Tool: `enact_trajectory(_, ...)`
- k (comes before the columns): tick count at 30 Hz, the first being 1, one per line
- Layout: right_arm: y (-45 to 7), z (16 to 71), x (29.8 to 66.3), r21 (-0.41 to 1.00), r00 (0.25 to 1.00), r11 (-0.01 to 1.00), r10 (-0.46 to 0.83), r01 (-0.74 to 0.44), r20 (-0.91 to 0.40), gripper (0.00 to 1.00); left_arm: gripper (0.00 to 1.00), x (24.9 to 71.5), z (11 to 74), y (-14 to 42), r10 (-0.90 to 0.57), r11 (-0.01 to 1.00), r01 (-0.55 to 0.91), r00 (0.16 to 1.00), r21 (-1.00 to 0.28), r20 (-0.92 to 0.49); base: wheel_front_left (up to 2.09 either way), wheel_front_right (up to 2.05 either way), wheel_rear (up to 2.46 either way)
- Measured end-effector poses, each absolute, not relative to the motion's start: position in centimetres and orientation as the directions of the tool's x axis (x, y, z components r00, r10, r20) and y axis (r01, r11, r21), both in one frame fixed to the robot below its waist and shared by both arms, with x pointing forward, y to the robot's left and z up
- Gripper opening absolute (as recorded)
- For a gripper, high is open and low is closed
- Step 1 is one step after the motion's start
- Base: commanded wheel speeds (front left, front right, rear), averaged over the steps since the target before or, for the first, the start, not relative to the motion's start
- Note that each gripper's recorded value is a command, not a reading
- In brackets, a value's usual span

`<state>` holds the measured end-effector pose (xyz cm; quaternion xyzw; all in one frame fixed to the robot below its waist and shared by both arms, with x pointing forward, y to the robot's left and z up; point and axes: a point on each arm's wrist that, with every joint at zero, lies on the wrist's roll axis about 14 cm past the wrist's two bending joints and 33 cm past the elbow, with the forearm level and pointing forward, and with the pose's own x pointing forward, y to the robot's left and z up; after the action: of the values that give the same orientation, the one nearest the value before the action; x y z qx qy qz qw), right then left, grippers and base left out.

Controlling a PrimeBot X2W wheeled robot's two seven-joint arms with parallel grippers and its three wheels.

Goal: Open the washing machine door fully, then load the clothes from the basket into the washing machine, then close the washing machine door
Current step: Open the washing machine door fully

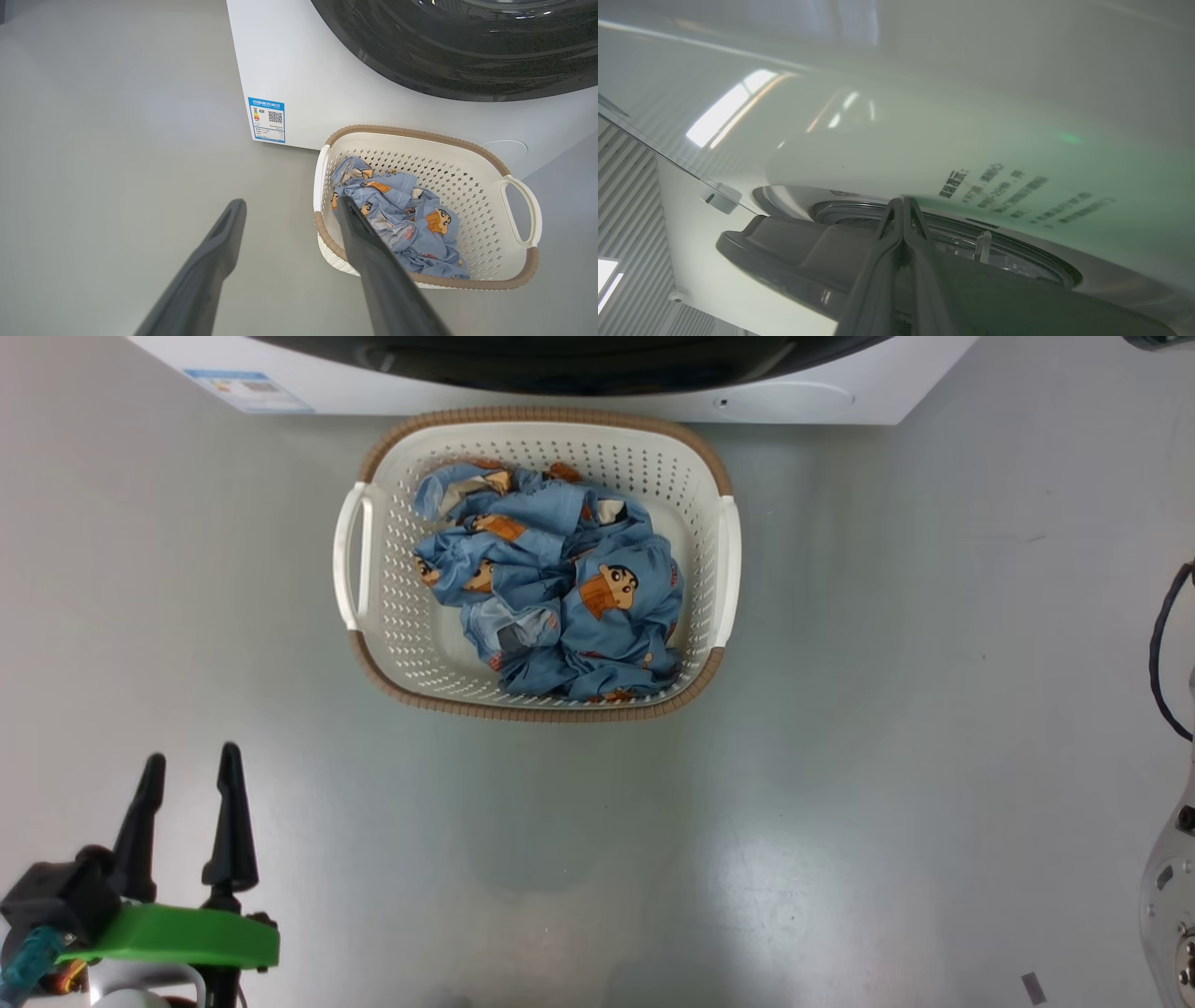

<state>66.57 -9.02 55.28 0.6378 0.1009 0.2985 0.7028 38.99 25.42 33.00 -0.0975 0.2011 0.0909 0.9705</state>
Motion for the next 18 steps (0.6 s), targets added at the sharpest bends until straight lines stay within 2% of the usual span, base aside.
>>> enact_trajectory(18, -6.9, 54.0, 67.5, 0.958, 0.764, 0.008, 0.606, -0.287, 0.224, 0.00, 1.00, 38.9, 32.3, 26.1, 0.164, 0.960, -0.243, 0.891, -0.141, -0.423, 0.00, 0.00, 0.00)
